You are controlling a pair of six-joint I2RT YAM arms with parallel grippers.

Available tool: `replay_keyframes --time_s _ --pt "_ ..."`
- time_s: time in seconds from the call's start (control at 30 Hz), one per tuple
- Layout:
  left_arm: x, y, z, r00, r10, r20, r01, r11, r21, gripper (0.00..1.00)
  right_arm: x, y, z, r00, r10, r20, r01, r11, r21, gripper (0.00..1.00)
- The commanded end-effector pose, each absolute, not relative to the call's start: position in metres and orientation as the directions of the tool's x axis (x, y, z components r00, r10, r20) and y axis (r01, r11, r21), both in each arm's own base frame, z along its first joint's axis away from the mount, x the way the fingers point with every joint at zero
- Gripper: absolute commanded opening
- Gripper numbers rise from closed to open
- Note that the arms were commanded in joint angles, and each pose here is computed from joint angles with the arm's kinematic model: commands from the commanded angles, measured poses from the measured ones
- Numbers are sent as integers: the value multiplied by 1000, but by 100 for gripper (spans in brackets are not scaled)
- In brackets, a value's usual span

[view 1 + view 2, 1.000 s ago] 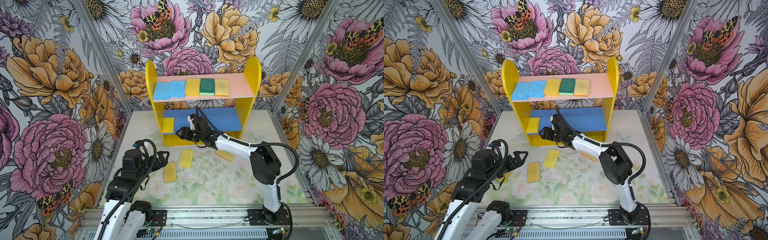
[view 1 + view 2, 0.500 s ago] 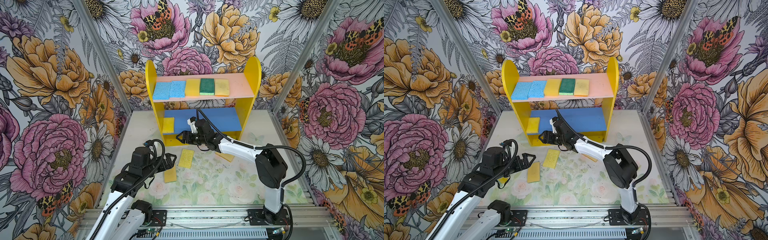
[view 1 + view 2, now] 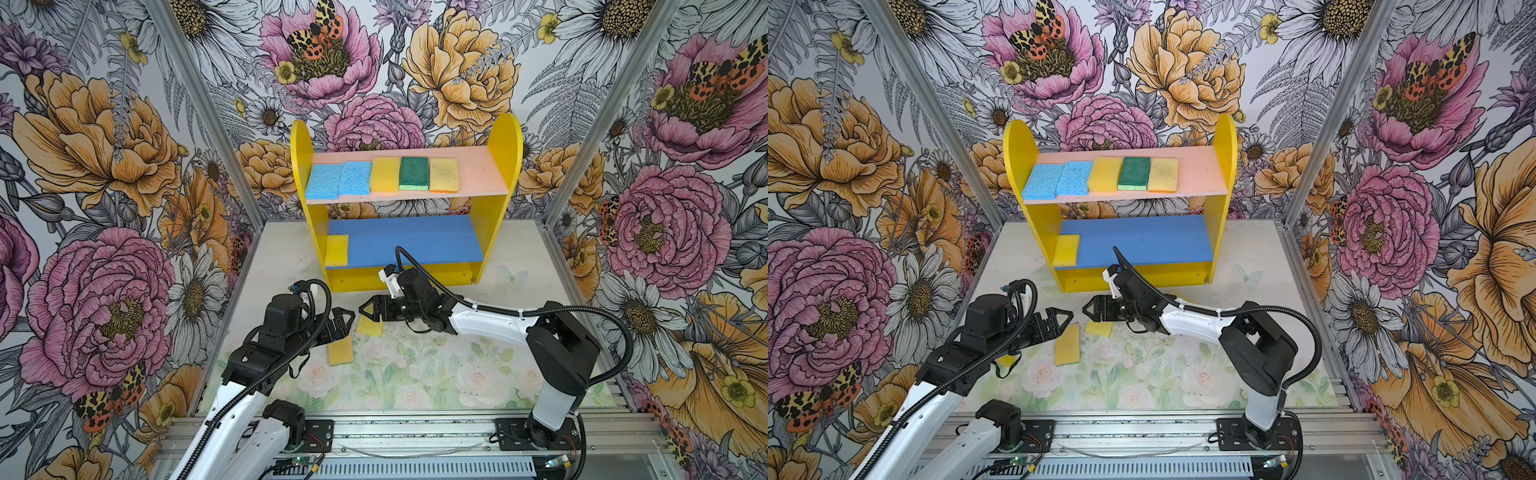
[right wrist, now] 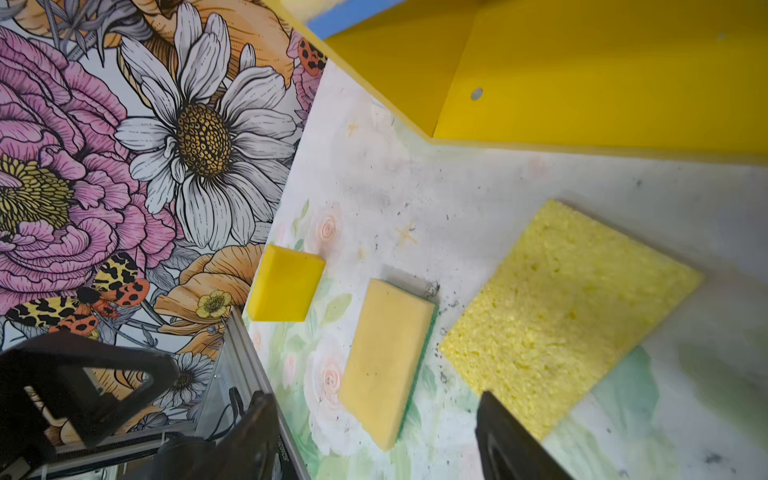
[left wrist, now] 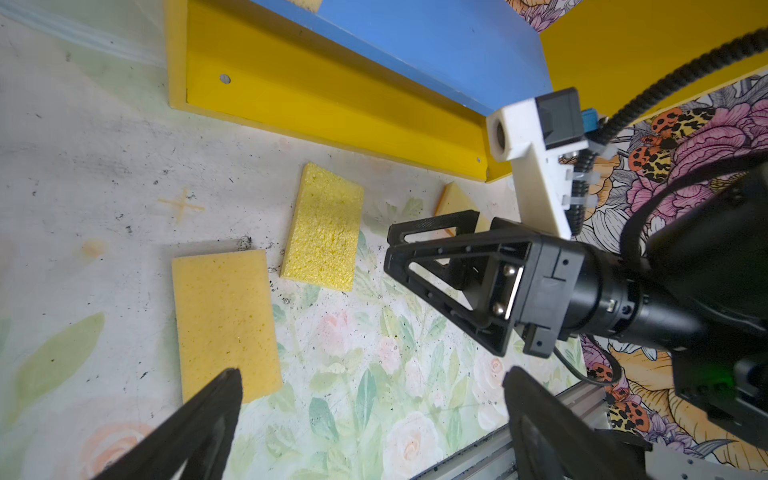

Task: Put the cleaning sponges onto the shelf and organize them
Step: 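Withdraw the right gripper toward the table sponges while the left gripper moves inward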

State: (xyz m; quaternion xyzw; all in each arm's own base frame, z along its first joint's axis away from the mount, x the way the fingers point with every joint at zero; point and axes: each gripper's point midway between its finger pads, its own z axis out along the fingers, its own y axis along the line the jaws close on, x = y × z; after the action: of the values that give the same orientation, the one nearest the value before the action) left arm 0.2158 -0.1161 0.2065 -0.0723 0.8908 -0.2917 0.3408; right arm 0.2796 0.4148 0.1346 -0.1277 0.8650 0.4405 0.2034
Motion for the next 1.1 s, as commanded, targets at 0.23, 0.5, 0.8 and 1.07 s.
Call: replay_keyframes --time_s 0.23,0.5,0.8,1.07 --pt "210 -135 200 -791 -246 -560 143 816 -560 99 242 401 101 -907 -95 -410 -390 557 733 82" --pt "201 -148 197 -803 -192 -564 187 817 -545 99 216 398 67 -926 -116 -359 -360 556 750 93" --pt "194 -158 189 -822 -138 -552 209 829 -519 99 218 364 62 -912 -121 -391 -357 704 614 99" --pt "204 -140 164 -835 -258 -486 25 864 -502 99 235 374 63 -927 -120 -356 -330 713 618 99"
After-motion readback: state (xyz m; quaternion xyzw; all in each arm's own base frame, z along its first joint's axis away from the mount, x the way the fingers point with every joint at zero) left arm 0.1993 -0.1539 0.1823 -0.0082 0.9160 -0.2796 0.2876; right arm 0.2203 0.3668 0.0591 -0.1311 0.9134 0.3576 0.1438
